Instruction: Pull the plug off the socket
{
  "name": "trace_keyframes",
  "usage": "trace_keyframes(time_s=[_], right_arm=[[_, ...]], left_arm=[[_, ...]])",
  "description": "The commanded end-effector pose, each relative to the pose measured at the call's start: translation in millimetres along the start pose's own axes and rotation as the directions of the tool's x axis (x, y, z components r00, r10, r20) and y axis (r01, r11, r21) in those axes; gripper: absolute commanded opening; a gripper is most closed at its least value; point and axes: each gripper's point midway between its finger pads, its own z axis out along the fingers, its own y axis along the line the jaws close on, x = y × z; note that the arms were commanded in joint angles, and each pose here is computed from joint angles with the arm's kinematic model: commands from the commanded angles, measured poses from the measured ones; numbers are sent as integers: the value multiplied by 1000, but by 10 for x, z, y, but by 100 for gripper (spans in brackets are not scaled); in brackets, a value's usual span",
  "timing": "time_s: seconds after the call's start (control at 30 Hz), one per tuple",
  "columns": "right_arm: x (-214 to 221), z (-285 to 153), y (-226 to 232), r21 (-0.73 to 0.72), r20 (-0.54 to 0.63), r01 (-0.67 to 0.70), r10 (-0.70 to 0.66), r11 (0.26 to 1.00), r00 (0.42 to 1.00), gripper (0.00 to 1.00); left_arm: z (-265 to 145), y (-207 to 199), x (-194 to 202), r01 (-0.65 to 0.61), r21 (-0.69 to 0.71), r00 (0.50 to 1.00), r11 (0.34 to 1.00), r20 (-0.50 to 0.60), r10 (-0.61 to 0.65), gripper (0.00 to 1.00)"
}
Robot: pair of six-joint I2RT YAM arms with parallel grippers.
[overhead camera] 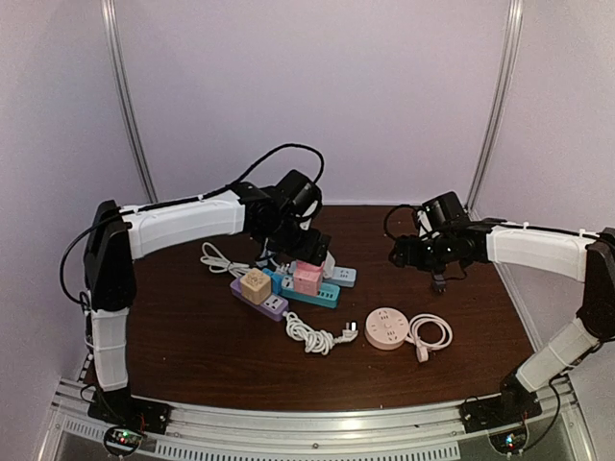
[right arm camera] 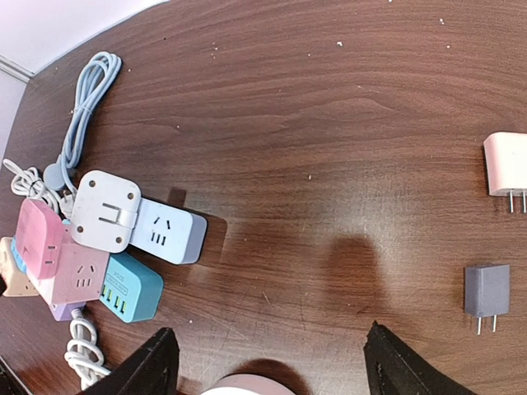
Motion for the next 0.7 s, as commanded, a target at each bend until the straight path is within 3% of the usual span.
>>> trace_keyframes(time_s=[0.0, 0.37, 0.5, 0.67], right_arm=[[-109, -110, 70, -50, 77, -37, 41, 998, 996, 80], [29, -88, 122, -87, 78, -50, 57, 995, 995, 81], [51, -73, 167, -92, 81, -47, 55, 995, 995, 81], [93, -35, 347, -111, 72, -17, 25, 994, 997, 81]], left_arm=[[132, 109, -45, -46, -110, 999, 993, -33, 43, 92], [392, 39, 58, -58, -144, 994, 988, -95, 45, 89], [374, -1, 29, -64, -141, 995, 988, -83, 52, 78], [345, -37, -21, -59, -132, 997, 990, -64, 51, 56]])
